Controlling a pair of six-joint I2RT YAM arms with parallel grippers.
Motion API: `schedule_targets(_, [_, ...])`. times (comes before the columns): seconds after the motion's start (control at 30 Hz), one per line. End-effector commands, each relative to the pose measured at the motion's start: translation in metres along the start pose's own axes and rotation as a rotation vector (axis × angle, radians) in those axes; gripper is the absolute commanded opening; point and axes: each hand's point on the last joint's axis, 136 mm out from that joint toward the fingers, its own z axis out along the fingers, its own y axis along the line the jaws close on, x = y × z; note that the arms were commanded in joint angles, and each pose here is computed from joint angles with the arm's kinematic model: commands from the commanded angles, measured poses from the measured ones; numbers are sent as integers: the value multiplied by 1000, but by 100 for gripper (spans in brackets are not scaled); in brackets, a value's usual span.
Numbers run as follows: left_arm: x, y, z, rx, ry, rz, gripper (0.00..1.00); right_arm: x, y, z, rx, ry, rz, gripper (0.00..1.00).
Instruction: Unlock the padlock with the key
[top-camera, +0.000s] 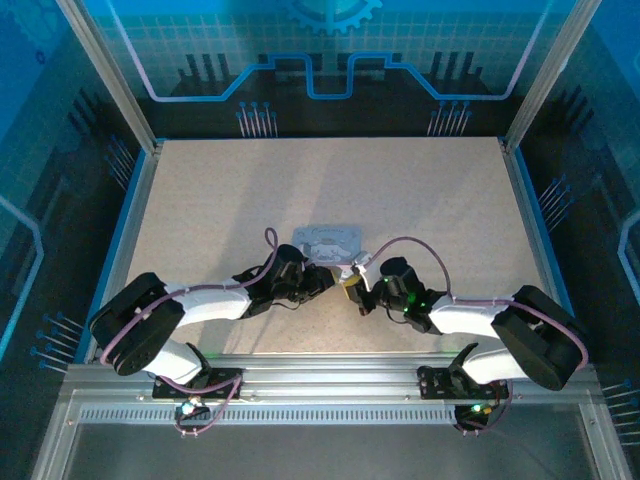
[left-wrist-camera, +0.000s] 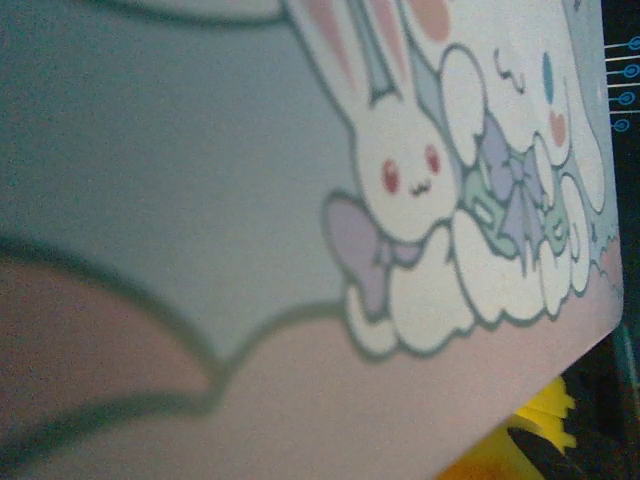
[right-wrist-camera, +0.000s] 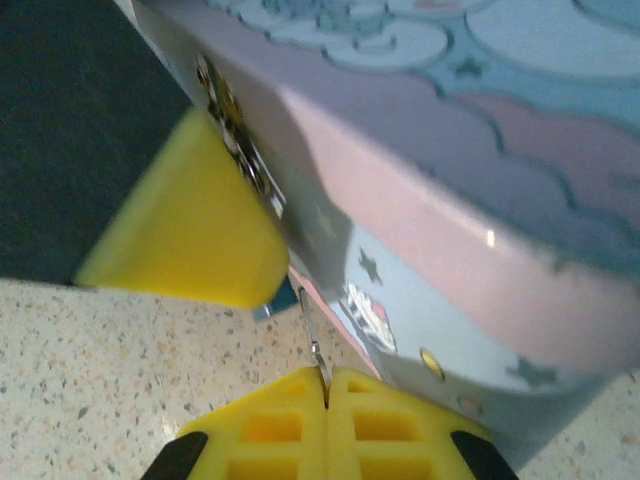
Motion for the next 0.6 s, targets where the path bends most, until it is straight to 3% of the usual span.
schedule_targets(0.0, [-7,-30,-8,77,-11,10,21,4,1,-5,-4,-3,-7,3])
schedule_targets(0.57, [-7,-29,-8,72,-9,7,21,-8,12,-8,-36,-49,-19,3])
